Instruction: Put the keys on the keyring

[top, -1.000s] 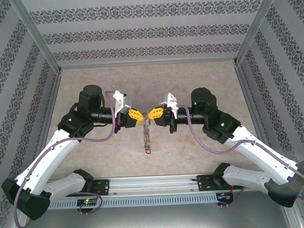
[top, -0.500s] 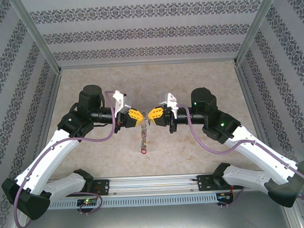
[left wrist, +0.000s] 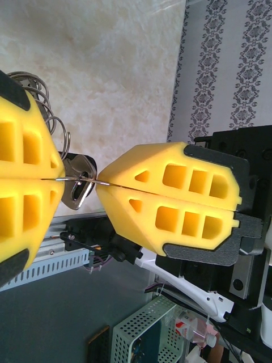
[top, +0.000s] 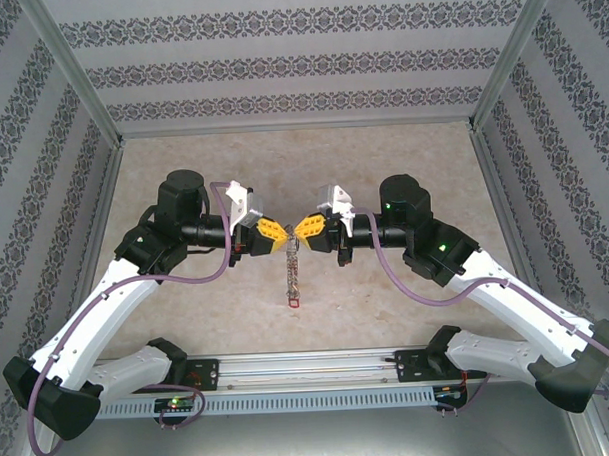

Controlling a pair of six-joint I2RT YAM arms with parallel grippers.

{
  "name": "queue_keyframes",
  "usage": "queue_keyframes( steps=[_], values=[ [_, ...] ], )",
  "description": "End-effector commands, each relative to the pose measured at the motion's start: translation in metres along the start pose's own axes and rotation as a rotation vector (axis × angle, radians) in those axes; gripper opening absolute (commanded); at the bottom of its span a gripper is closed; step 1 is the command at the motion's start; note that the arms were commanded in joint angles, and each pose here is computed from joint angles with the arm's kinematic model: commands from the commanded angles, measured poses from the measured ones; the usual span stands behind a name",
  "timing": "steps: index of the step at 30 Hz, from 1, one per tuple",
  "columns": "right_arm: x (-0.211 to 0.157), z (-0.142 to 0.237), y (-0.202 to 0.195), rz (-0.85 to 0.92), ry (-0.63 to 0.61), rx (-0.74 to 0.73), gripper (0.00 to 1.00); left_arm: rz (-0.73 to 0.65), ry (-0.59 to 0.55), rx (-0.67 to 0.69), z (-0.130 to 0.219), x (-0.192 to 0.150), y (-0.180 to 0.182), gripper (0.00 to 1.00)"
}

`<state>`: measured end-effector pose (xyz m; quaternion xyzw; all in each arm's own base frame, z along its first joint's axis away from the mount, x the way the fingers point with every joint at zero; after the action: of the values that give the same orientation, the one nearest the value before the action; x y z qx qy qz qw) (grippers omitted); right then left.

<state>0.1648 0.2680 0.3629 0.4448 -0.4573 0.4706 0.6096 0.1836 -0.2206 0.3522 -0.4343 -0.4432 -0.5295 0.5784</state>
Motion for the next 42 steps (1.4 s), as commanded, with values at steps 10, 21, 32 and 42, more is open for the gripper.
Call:
queue_keyframes(
  steps=[10, 21, 32, 42],
  values=[
    [0.002, -0.004, 0.011, 0.001, -0.009, 0.081, 0.0, -0.086, -0.055, -0.001, 0.009, 0.021, -0.008, 0.0],
    [0.0, -0.007, 0.012, 0.029, 0.013, 0.078, 0.0, -0.085, -0.054, 0.0, 0.009, 0.02, -0.007, 0.0],
    [-0.001, -0.005, 0.022, 0.129, 0.033, 0.025, 0.0, -0.063, -0.047, -0.001, 0.007, 0.019, -0.003, 0.0],
    [-0.011, -0.007, 0.03, 0.273, 0.099, -0.069, 0.0, -0.048, -0.058, 0.005, 0.006, 0.025, 0.001, 0.0]
  ],
)
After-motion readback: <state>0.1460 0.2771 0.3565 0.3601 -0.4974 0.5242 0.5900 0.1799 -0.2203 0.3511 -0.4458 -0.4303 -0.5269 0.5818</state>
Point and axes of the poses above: each hand's point on the last joint's axis, 136 mm out from that joint toward the fingers, its own z axis back along the fingers, its own y axis along the line the jaws close on, x = y × z, the point moved 4 cm from there along z, back along the fingers, and after that the axes turned 5 degrees about -z, right-handed, at the moved point
